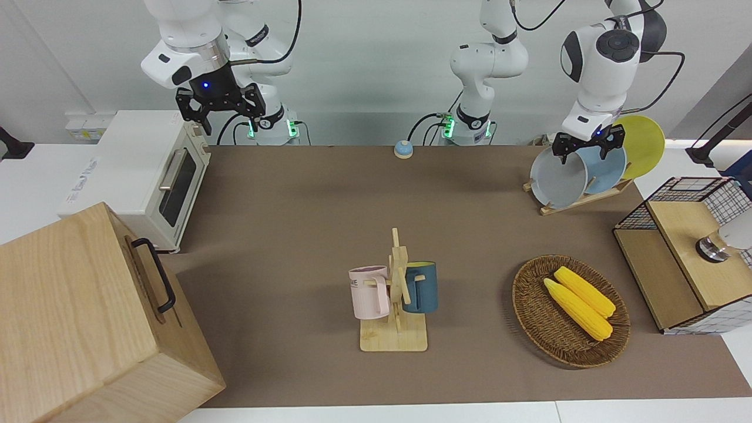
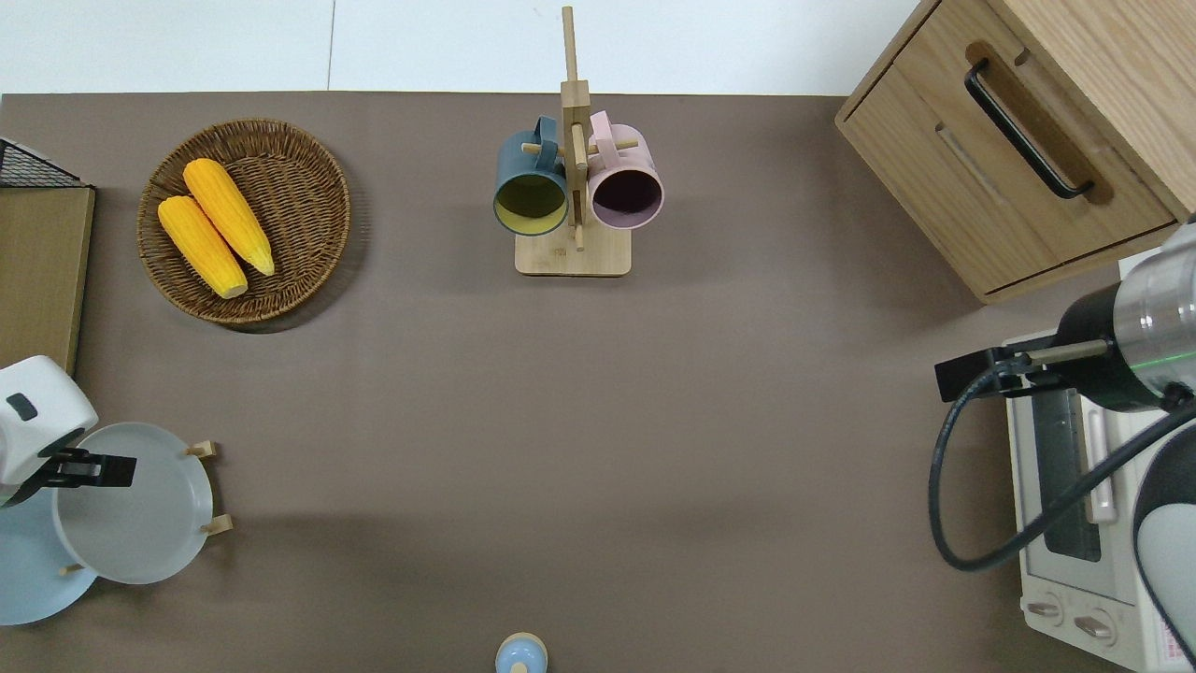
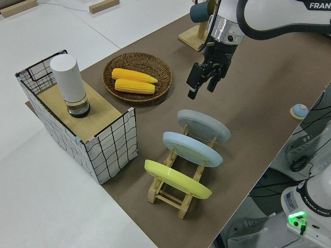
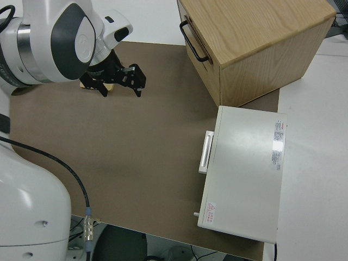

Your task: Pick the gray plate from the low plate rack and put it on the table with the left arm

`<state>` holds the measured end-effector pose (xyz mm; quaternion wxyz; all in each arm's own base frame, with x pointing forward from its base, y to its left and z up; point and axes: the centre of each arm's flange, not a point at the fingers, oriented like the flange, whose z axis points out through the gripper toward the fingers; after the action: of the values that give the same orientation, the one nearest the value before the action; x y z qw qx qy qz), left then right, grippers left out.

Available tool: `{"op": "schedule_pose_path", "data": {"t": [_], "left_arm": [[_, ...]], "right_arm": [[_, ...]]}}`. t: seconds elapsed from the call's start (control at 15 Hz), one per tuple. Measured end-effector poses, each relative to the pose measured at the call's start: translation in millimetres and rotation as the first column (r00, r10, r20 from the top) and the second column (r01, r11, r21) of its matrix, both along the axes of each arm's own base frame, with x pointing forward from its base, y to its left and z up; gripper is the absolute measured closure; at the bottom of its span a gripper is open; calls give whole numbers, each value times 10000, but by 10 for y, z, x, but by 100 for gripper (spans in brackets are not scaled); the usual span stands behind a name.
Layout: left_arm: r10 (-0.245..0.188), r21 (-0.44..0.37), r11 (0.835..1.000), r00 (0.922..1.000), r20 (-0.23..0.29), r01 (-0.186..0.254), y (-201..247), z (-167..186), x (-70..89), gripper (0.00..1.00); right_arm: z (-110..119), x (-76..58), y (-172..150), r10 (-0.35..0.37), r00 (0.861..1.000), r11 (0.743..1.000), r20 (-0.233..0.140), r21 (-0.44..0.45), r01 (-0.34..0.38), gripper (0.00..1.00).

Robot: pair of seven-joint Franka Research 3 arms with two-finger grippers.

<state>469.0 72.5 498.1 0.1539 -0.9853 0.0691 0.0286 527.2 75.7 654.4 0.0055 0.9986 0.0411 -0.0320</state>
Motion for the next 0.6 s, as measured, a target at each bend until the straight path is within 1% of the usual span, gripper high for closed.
{"op": "schedule_pose_path", "data": {"t": [0.2,0.47,0.6], "left_arm": [[-46,-7,10000,10000,84,46,29,-83,-7,0],[-98,-52,9999,10000,-16,98,31,-225,-42,0],[-180,105,9998,9998,-108,182,50,-285,-62,0]], "right_arm": [[0,0,0,0,10000,10000,0,0,0,1],[0,0,0,0,10000,10000,0,0,0,1],[0,0,0,0,10000,10000,0,0,0,1]]}}
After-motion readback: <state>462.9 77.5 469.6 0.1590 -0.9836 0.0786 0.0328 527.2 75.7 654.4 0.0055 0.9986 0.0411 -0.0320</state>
